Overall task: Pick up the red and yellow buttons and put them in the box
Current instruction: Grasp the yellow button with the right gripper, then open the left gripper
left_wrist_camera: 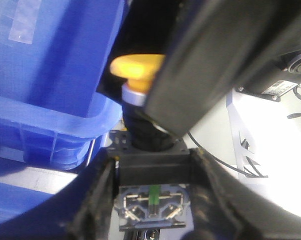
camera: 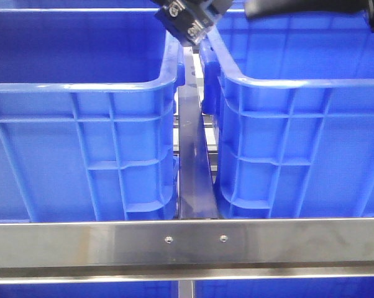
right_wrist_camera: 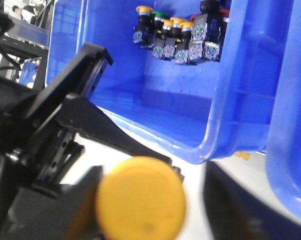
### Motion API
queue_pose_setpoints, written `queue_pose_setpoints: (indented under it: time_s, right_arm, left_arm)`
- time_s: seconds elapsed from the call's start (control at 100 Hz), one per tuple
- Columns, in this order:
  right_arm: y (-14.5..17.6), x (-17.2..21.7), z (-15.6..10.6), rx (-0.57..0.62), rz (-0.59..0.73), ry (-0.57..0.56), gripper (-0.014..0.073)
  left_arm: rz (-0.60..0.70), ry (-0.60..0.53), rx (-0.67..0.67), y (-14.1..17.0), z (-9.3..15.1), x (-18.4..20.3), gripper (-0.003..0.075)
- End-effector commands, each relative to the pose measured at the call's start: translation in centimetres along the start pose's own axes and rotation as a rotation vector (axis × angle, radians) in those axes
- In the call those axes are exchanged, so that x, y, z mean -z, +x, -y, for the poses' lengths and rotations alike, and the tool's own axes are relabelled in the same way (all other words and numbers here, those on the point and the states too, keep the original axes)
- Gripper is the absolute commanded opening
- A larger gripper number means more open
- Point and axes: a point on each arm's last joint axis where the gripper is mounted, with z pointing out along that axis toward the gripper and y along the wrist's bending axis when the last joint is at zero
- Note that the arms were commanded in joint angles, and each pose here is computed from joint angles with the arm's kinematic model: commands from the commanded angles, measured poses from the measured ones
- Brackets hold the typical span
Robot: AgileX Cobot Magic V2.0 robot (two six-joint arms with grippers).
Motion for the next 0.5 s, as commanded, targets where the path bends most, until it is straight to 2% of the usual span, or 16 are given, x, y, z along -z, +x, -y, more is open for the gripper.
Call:
queue_pose_setpoints:
  time_s: [0.0, 0.1, 0.17, 0.24, 0.31, 0.43, 0.49]
  right_arm:
    - [-0.78, 0.64, -1.53, 0.009, 0.052, -0.061, 0.0241]
    - [-0.73, 0.64, -1.55, 0.009, 0.047, -0.063, 0.0132]
    - [-0.73, 0.64, -1.56, 0.009, 0.047, -0.064, 0.0123]
    - [-0.73, 0.64, -1.56, 0.009, 0.047, -0.064, 0.0123]
    - [-0.73, 0.64, -1.56, 0.009, 0.047, -0.064, 0.0123]
    - [-0.73, 0.64, -1.56, 0.009, 0.047, -0.064, 0.0123]
    - [-0.73, 0.64, -1.56, 0.009, 0.047, -0.064, 0.0123]
  left_arm:
    - [0.105, 0.003, -0.025, -1.66, 1.54, 1.72, -0.0013]
    - [0.109, 0.0, -0.024, -1.7, 1.52, 1.72, -0.0011]
    - [0.107, 0.002, -0.024, -1.68, 1.53, 1.72, 0.0005]
    - [0.102, 0.009, -0.025, -1.63, 1.6, 1.72, 0.0065]
    - [0.095, 0.019, -0.025, -1.57, 1.69, 1.71, 0.018]
    - [0.087, 0.031, -0.026, -1.5, 1.8, 1.71, 0.0474]
    - [0.088, 0.029, -0.026, -1.51, 1.78, 1.71, 0.058]
